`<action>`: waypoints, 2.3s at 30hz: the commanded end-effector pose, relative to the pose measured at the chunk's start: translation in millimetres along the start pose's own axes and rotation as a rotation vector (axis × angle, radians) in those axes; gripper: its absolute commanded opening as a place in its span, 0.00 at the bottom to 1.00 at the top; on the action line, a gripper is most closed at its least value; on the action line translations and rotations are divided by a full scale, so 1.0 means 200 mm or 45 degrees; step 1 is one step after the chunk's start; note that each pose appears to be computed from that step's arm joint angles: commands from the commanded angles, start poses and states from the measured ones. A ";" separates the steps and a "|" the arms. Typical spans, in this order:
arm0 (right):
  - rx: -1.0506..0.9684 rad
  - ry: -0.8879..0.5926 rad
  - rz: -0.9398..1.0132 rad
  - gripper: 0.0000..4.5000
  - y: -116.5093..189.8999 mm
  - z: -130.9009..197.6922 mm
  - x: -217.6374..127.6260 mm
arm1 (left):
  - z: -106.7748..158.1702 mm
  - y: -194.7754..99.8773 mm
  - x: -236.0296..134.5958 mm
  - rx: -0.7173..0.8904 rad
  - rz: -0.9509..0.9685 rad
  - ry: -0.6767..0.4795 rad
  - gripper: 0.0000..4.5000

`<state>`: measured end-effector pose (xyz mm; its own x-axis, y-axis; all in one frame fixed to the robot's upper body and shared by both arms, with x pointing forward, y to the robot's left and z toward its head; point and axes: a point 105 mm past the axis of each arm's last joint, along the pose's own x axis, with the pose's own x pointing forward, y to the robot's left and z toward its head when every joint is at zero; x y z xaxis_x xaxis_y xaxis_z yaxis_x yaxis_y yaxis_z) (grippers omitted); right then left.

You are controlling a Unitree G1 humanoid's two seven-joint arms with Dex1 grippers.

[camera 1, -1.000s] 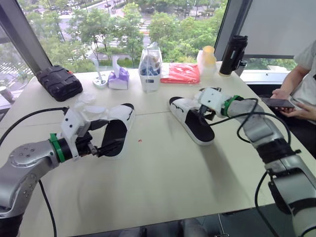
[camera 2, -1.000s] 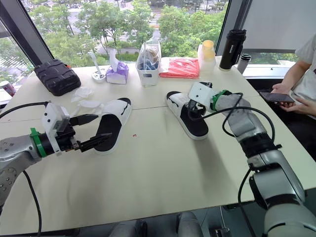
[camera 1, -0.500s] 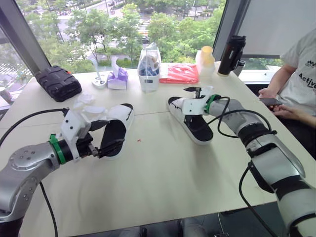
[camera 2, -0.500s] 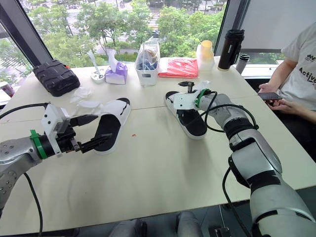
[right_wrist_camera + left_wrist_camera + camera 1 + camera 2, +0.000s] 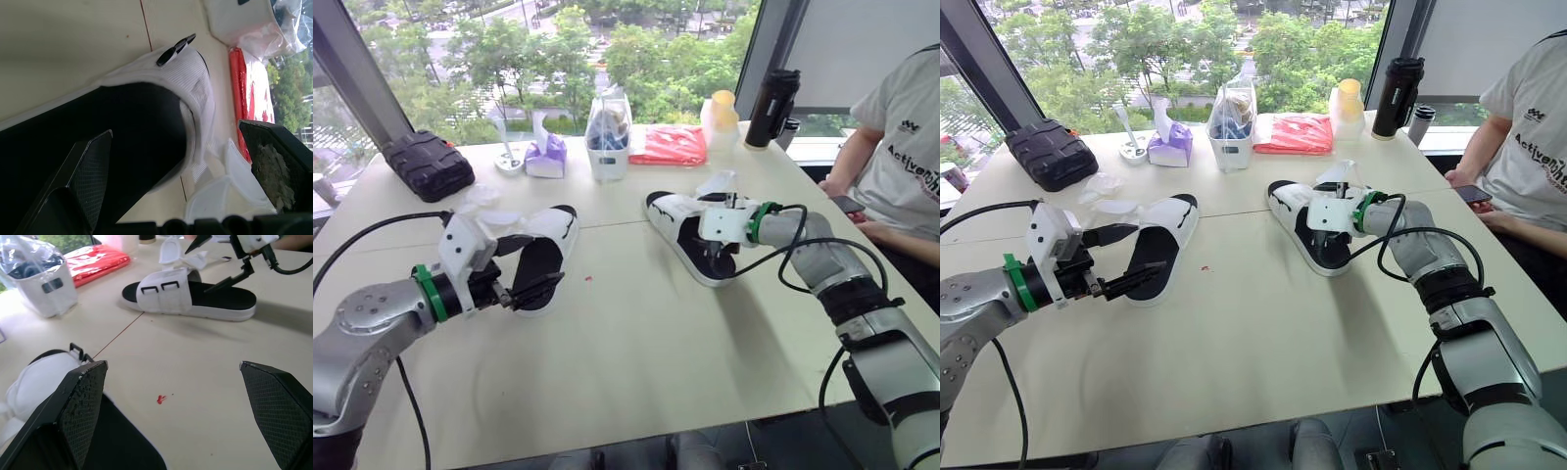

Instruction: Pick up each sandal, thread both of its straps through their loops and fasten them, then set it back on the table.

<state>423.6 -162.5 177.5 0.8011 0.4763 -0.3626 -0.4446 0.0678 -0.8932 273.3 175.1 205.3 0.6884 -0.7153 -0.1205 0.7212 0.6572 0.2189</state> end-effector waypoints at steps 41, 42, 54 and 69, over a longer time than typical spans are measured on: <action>-1.180 -1.153 -0.268 0.02 0.00 0.60 -0.25 | 0.03 0.06 0.02 0.068 -0.003 -0.034 1.00; -1.193 -1.220 -0.231 0.02 0.04 0.61 -0.28 | 0.03 0.06 0.02 0.074 -0.006 -0.039 1.00; -1.272 -1.546 0.004 0.02 0.34 0.66 -0.33 | 0.06 0.06 0.06 0.085 -0.049 -0.062 1.00; -1.274 -1.526 0.125 0.22 0.45 0.63 -0.20 | 0.06 0.01 0.07 0.084 -0.069 -0.069 1.00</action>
<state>299.1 -68.2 135.9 -0.2052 0.8665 -0.4550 0.3397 -0.3730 -0.8634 287.8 167.9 208.1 0.6552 -0.7491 -0.0981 0.7456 0.6203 0.2435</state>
